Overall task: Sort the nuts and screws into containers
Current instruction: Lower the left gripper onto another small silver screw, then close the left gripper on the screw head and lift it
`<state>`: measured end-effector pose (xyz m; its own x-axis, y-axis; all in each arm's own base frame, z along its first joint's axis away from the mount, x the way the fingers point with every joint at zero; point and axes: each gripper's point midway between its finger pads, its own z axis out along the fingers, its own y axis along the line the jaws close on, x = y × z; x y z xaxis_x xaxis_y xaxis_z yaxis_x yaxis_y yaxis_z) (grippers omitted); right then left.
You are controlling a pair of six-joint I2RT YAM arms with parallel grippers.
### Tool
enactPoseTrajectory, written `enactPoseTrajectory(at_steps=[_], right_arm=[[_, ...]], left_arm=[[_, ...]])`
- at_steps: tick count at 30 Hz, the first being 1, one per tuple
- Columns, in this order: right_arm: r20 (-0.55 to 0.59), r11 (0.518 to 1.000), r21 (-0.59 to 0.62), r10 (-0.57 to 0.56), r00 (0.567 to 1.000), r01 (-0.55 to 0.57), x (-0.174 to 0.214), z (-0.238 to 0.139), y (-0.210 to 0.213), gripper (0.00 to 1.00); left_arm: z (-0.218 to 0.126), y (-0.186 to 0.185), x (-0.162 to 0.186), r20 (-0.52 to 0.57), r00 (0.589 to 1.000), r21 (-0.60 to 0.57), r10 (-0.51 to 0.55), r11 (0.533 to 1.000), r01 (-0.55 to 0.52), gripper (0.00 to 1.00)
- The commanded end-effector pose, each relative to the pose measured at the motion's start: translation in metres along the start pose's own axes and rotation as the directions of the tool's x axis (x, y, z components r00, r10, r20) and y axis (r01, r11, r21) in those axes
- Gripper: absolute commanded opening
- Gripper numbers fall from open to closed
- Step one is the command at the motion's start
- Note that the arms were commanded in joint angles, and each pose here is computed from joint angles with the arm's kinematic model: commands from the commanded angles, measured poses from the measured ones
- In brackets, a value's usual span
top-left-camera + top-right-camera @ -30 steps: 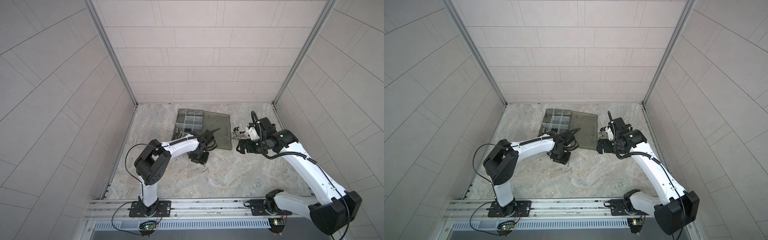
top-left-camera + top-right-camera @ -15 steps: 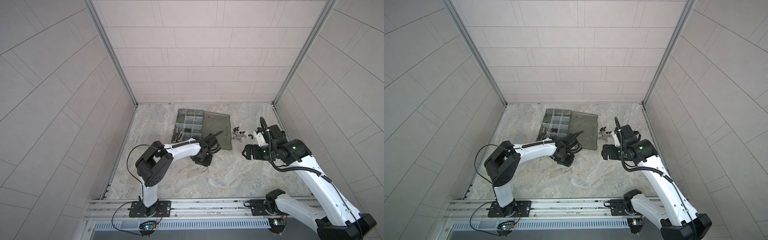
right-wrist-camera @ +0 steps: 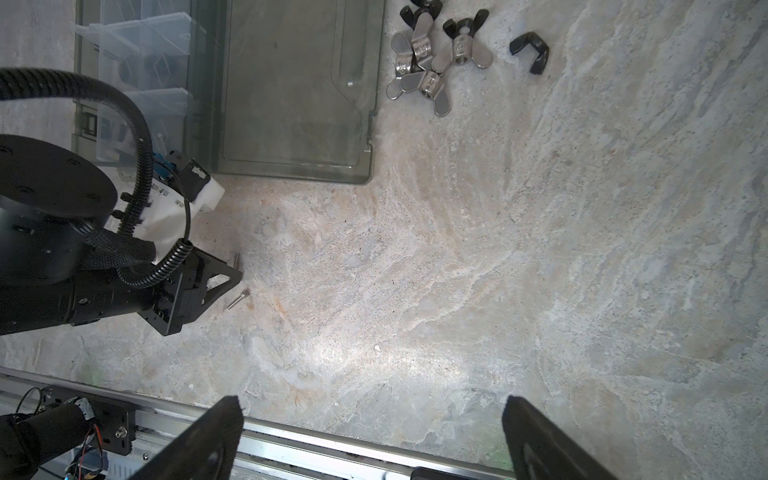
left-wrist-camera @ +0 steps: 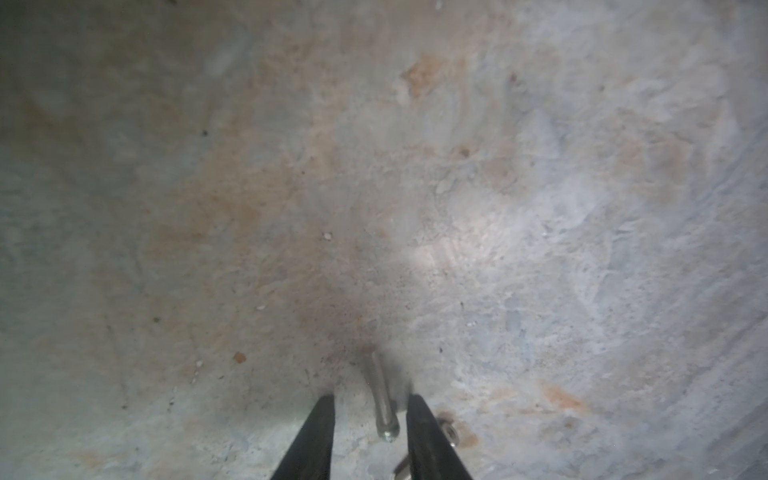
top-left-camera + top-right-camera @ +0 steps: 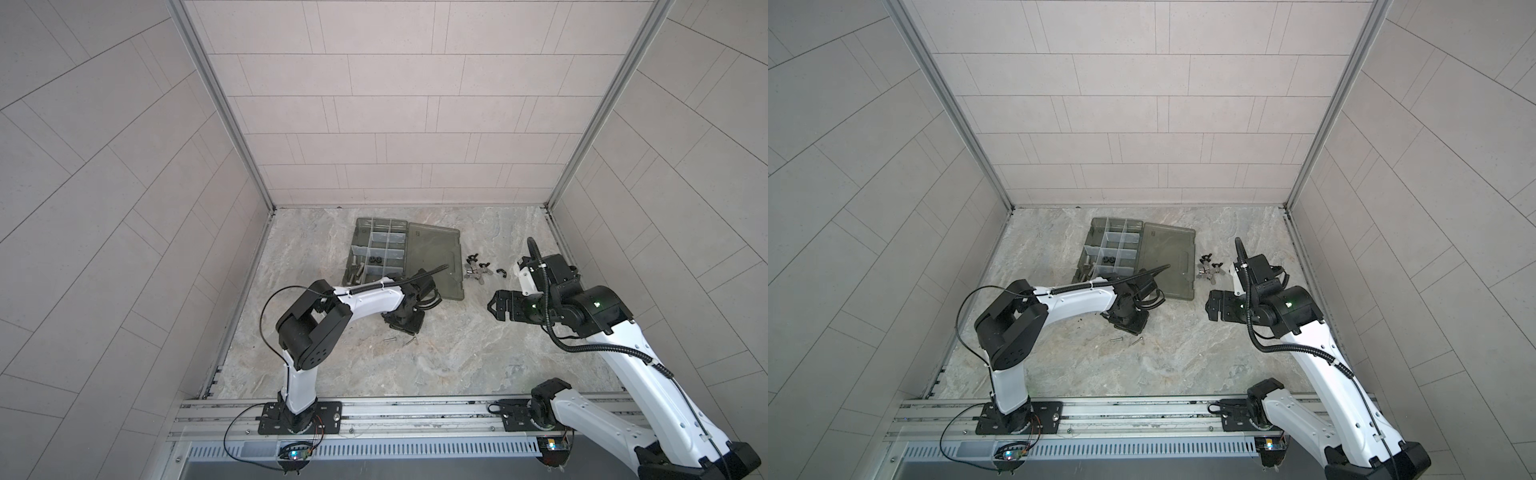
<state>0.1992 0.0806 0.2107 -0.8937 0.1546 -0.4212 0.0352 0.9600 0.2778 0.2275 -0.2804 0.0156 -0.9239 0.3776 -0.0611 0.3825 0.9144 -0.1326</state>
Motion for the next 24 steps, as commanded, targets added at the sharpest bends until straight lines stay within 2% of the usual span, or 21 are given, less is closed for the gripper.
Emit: enactPoseTrajectory(at_steps=[1,17,20,24], right_arm=[[-0.007,0.999,0.028,0.029,1.0,-0.029,0.007,-0.002,-0.008,0.99],[-0.011,0.999,0.028,0.039,0.999,-0.039,0.011,0.002,-0.009,0.99],[-0.008,0.999,0.03,0.037,0.999,-0.036,0.01,0.002,-0.009,0.99],[-0.004,0.999,0.037,0.034,0.999,-0.034,0.009,0.001,-0.01,0.99]], left_arm=[[0.006,0.005,0.003,-0.025,0.999,-0.032,0.022,0.999,-0.022,0.35],[0.025,0.009,0.011,-0.093,0.995,-0.04,0.031,0.999,-0.035,0.3],[0.026,0.008,0.012,-0.099,0.995,-0.037,0.03,0.999,-0.034,0.28],[0.027,0.008,0.014,-0.112,0.993,-0.037,0.038,0.998,-0.043,0.19]])
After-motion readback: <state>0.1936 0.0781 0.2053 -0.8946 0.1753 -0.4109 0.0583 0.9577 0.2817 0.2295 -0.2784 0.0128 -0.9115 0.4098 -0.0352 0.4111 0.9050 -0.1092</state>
